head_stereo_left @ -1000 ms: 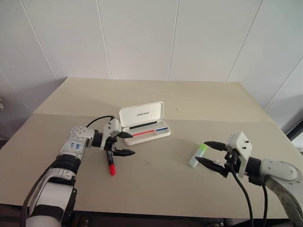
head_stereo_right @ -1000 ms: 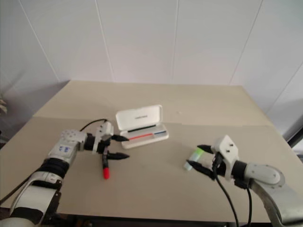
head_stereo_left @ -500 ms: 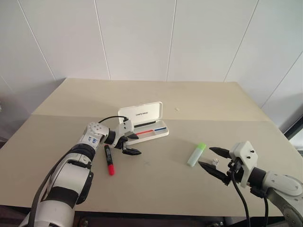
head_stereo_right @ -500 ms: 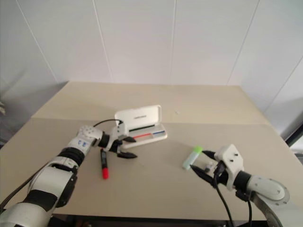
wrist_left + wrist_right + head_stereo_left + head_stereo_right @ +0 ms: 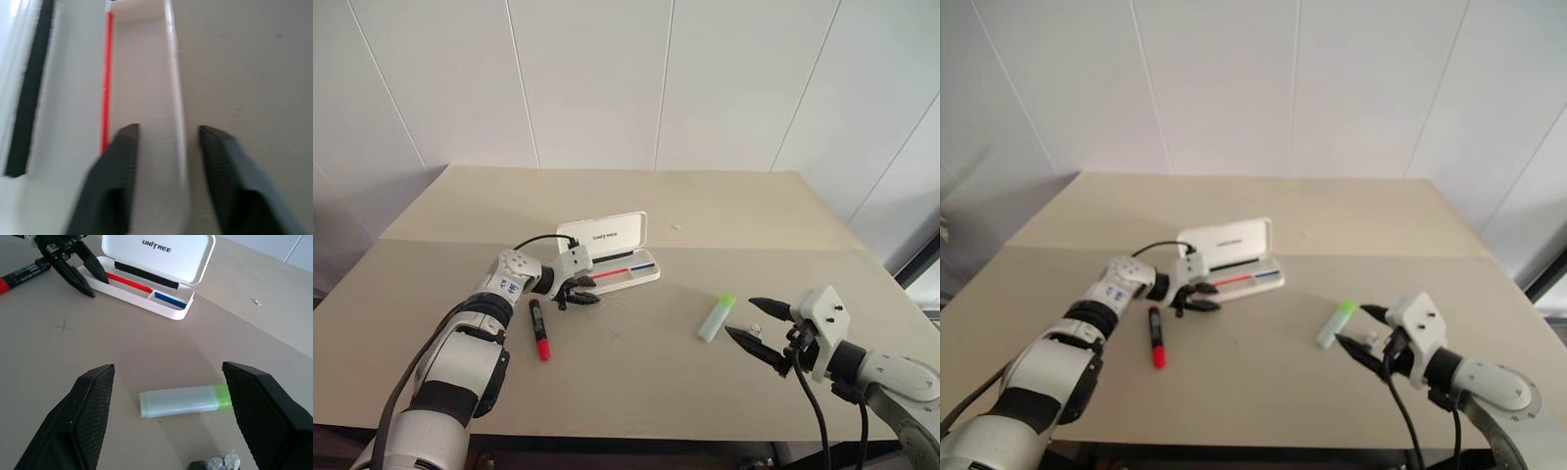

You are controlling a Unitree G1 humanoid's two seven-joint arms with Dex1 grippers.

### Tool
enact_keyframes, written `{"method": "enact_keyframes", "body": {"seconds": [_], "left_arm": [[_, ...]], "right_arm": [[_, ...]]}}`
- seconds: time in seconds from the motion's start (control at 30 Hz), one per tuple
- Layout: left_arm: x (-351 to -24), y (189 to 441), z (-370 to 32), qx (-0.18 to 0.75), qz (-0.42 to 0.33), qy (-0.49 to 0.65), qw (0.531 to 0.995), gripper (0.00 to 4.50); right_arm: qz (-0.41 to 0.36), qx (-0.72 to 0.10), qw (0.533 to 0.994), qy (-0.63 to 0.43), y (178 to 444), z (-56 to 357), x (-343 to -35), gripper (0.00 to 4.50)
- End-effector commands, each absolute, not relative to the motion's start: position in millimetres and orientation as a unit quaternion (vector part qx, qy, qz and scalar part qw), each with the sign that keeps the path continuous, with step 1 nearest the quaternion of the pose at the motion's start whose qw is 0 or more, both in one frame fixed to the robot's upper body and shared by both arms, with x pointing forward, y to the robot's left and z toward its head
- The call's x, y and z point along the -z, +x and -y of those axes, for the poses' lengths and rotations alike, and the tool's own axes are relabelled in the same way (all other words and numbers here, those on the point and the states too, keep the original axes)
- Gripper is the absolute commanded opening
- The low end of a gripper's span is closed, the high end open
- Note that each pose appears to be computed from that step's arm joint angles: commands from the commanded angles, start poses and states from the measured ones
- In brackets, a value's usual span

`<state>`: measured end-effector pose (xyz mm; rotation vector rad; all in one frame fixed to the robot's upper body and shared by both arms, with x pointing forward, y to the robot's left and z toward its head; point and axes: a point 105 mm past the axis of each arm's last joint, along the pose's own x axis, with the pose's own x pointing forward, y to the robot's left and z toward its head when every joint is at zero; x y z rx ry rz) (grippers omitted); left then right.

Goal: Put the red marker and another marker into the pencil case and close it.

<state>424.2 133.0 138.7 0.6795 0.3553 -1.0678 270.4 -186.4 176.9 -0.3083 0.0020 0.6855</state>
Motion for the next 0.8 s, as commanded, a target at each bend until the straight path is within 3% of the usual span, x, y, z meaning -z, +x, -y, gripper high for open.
{"method": "enact_keyframes", "body": {"seconds": [0.03,0.13,0.63,0.8], "left_arm": [[-132,423,-143,0.486,-0.186,0.323,0.790,0.67],[-136,424,-142,0.487,-0.171,0.325,0.792,0.01],[-178,419,-141,0.495,-0.039,0.361,0.790,0.01],[-195,402,-136,0.521,0.026,0.373,0.767,0.01]], "right_arm": [[0.017,-0.343,0.925,-0.163,272,184,-186,4.50],[0.019,-0.346,0.924,-0.163,272,183,-187,4.50],[0.016,-0.363,0.916,-0.169,276,183,-190,4.50],[0.014,-0.370,0.913,-0.169,279,182,-191,4.50]]}}
